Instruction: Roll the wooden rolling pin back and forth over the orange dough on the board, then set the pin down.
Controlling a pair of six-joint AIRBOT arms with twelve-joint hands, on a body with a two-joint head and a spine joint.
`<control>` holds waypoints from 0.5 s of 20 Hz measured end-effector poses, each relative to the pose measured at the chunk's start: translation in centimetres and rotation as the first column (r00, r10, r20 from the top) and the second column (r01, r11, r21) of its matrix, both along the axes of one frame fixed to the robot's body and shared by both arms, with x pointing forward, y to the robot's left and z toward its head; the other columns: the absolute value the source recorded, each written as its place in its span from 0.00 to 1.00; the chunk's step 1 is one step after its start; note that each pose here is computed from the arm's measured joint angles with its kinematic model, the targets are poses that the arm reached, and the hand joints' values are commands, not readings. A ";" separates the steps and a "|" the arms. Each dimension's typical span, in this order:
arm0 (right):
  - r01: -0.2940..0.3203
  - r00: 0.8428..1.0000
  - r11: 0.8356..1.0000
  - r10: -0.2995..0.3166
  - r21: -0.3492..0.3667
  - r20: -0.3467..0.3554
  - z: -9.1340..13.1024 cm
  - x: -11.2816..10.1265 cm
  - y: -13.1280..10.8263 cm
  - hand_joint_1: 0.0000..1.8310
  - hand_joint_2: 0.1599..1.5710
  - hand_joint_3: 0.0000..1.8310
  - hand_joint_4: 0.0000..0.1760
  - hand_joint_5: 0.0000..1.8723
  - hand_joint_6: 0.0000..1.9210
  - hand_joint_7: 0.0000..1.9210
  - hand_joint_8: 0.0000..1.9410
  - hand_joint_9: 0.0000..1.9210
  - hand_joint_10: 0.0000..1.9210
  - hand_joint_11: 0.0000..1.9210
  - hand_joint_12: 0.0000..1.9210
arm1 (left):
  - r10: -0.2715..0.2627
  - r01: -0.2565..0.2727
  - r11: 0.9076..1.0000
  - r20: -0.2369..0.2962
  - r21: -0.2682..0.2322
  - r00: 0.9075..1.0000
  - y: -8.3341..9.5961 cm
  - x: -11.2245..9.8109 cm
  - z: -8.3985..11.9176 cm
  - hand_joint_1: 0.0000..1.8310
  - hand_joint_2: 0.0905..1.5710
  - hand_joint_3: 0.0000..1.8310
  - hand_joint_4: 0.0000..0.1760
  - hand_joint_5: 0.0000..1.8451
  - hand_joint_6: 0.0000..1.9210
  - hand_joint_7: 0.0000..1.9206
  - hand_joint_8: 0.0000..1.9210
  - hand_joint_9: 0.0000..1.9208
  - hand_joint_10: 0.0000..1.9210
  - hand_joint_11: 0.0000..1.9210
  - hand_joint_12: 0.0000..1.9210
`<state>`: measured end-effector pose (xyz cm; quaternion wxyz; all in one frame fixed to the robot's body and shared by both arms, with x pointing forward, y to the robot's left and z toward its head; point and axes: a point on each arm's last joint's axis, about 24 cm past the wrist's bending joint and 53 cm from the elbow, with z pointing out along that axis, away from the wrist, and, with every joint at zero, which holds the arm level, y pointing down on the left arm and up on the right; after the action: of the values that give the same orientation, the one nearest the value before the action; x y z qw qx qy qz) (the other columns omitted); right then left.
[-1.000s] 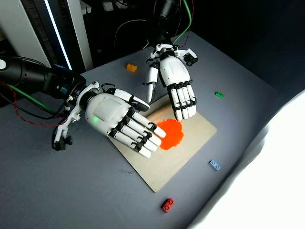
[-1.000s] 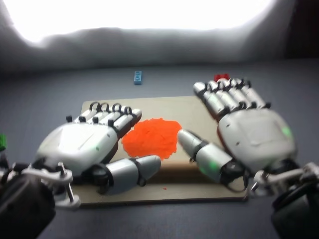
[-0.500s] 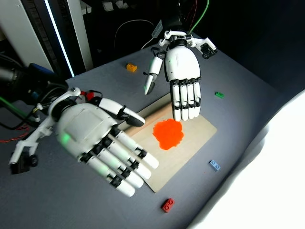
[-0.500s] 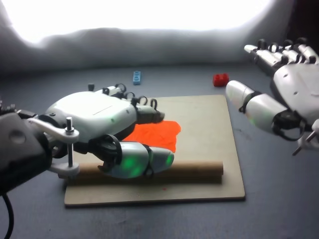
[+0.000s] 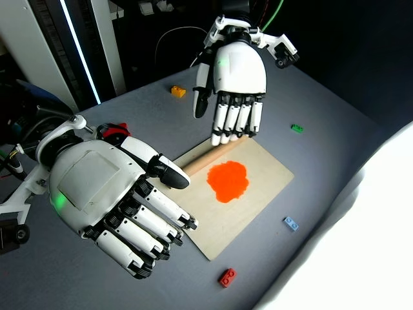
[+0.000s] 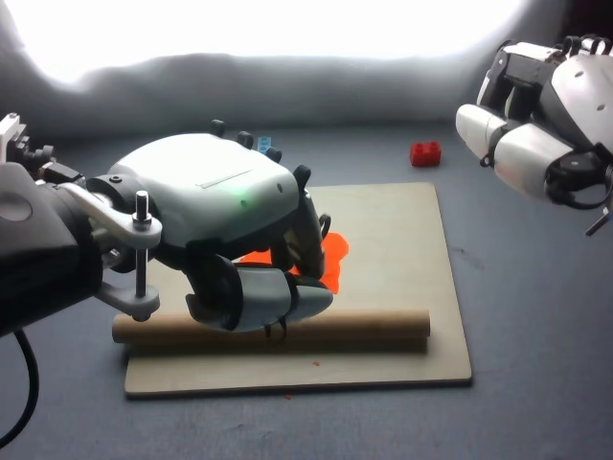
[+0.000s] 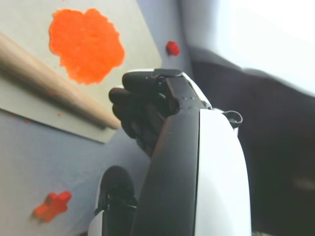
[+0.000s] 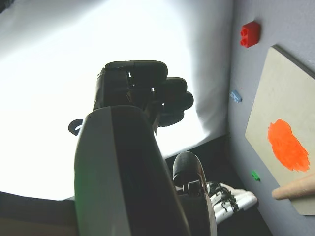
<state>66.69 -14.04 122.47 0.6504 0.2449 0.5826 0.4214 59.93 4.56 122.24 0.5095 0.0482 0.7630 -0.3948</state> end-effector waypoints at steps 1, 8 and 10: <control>-0.028 1.000 0.999 0.028 0.022 0.000 0.2 0.0 0.3 0.18 0.86 0.01 0.00 0.37 0.80 0.40 0.83 0.34 0.96 0.28 1.00 | -0.006 0.006 1.000 0.005 -0.006 1.000 -0.2 0.0 0.4 0.23 0.88 0.00 0.00 0.44 0.51 0.42 0.69 0.39 0.80 0.29 0.92; -0.197 0.975 0.975 0.206 0.100 -0.086 0.6 0.3 2.6 0.30 0.89 0.01 0.00 0.50 0.94 0.54 0.96 0.53 1.00 0.48 1.00 | -0.009 0.011 0.999 0.041 -0.038 0.999 -0.5 0.1 2.5 0.23 0.91 0.01 0.00 0.41 0.90 0.46 0.88 0.46 0.95 0.40 0.99; -0.215 0.968 0.973 0.224 0.086 -0.115 -0.1 0.5 2.9 0.32 0.92 0.02 0.00 0.52 0.87 0.56 0.94 0.56 1.00 0.51 1.00 | -0.019 0.021 0.999 0.039 -0.039 0.999 -0.8 -0.2 2.5 0.24 0.92 0.01 0.00 0.43 0.90 0.47 0.89 0.46 0.94 0.42 0.98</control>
<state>67.16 -11.18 122.38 0.5527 0.2281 0.6298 0.4958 59.75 3.77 124.72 0.5211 0.0535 0.7446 -0.4136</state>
